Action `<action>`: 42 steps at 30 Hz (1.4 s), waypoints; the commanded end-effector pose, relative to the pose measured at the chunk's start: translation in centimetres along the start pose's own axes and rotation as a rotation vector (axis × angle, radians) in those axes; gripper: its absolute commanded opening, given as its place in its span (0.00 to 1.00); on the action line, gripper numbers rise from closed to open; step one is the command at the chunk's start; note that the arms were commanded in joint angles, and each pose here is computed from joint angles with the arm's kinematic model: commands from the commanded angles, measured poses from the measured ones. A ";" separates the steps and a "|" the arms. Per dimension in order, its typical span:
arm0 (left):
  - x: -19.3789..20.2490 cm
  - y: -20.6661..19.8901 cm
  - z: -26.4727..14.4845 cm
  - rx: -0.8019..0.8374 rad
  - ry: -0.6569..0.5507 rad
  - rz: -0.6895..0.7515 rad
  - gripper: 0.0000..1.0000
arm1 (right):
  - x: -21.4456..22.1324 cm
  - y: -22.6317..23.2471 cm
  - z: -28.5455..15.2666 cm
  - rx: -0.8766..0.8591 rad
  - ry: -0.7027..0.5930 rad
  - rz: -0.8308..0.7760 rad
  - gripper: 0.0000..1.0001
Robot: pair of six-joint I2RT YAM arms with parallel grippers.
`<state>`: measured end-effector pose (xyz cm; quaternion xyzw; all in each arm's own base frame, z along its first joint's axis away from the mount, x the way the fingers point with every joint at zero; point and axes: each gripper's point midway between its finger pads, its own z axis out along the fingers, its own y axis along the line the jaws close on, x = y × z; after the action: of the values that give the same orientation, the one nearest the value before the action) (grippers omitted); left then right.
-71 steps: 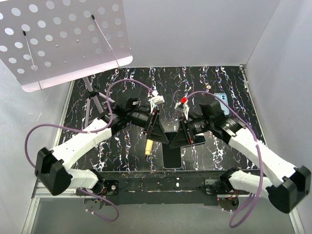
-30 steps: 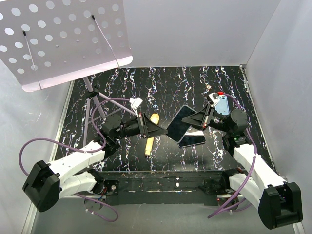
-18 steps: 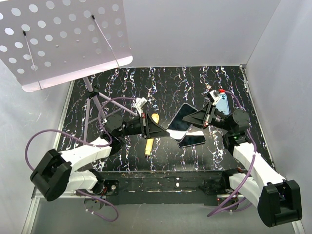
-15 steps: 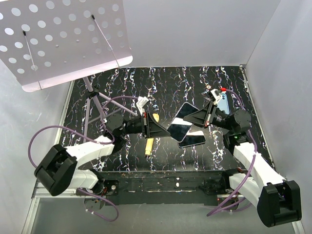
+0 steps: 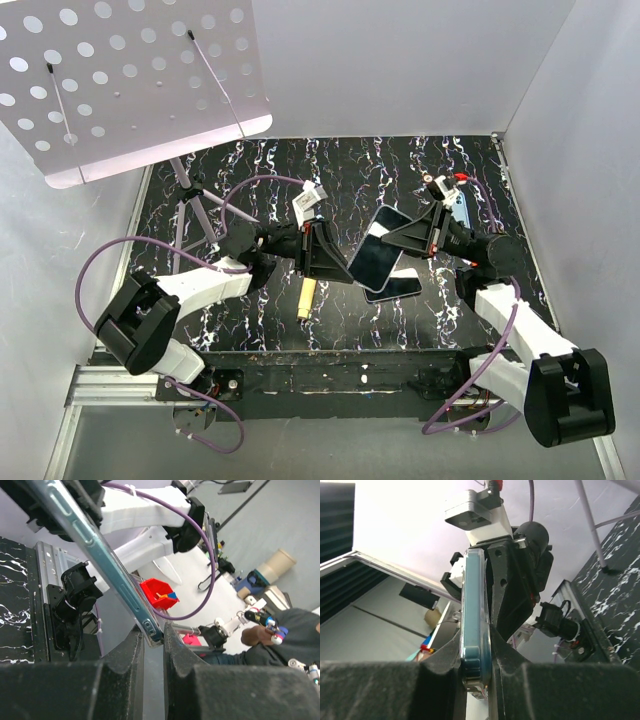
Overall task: Take the phone out of the phone case
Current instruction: Remove the phone case from the phone.
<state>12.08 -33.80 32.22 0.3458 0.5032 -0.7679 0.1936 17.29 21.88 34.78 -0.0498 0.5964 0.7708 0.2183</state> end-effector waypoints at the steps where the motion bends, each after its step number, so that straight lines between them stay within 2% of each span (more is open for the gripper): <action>1: -0.7 -4.2 0.9 0.166 0.043 0.394 0.00 | 1.2 3.9 0.8 -0.146 0.052 0.096 0.01; 5: -0.8 -4.8 0.8 0.175 0.049 0.500 0.00 | 0.9 4.3 1.0 -0.194 0.046 0.152 0.01; 11: -1.3 -3.7 1.1 0.169 0.051 0.569 0.00 | 0.6 4.5 1.3 -0.201 0.043 0.183 0.01; 17: -2.2 -2.3 1.4 0.136 0.015 0.596 0.00 | 0.4 4.5 1.3 -0.206 0.025 0.208 0.01; 20: -3.0 -0.9 1.4 0.064 -0.016 0.581 0.00 | 0.4 4.7 1.3 -0.212 0.022 0.210 0.01; 24: -4.8 4.6 0.6 -0.265 -0.065 0.489 0.00 | 0.3 5.5 1.3 -0.233 0.012 0.192 0.01; 26: -5.1 7.7 -1.2 -0.485 -0.080 0.449 0.00 | 0.3 6.0 1.3 -0.242 0.008 0.183 0.01; 29: -4.3 10.4 -4.2 -0.716 -0.081 0.398 0.00 | 0.2 6.5 1.5 -0.249 0.001 0.174 0.01; 35: -3.8 12.2 -7.5 -0.928 -0.134 0.346 0.00 | 0.2 7.1 2.1 -0.263 -0.001 0.175 0.01; 38: -4.2 11.6 -7.2 -0.904 -0.179 0.332 0.00 | 0.2 7.2 2.3 -0.262 -0.006 0.164 0.01; 41: -3.8 8.8 -4.1 -0.672 -0.194 0.293 0.00 | 0.3 6.6 2.7 -0.187 -0.015 0.099 0.01; 42: -3.6 8.1 -3.5 -0.619 -0.190 0.270 0.07 | 0.4 6.6 2.7 -0.168 -0.014 0.076 0.01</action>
<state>22.85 -33.59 26.33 0.2634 0.6806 -0.5155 0.4491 17.74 24.21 36.60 0.0397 0.5621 0.8154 0.1324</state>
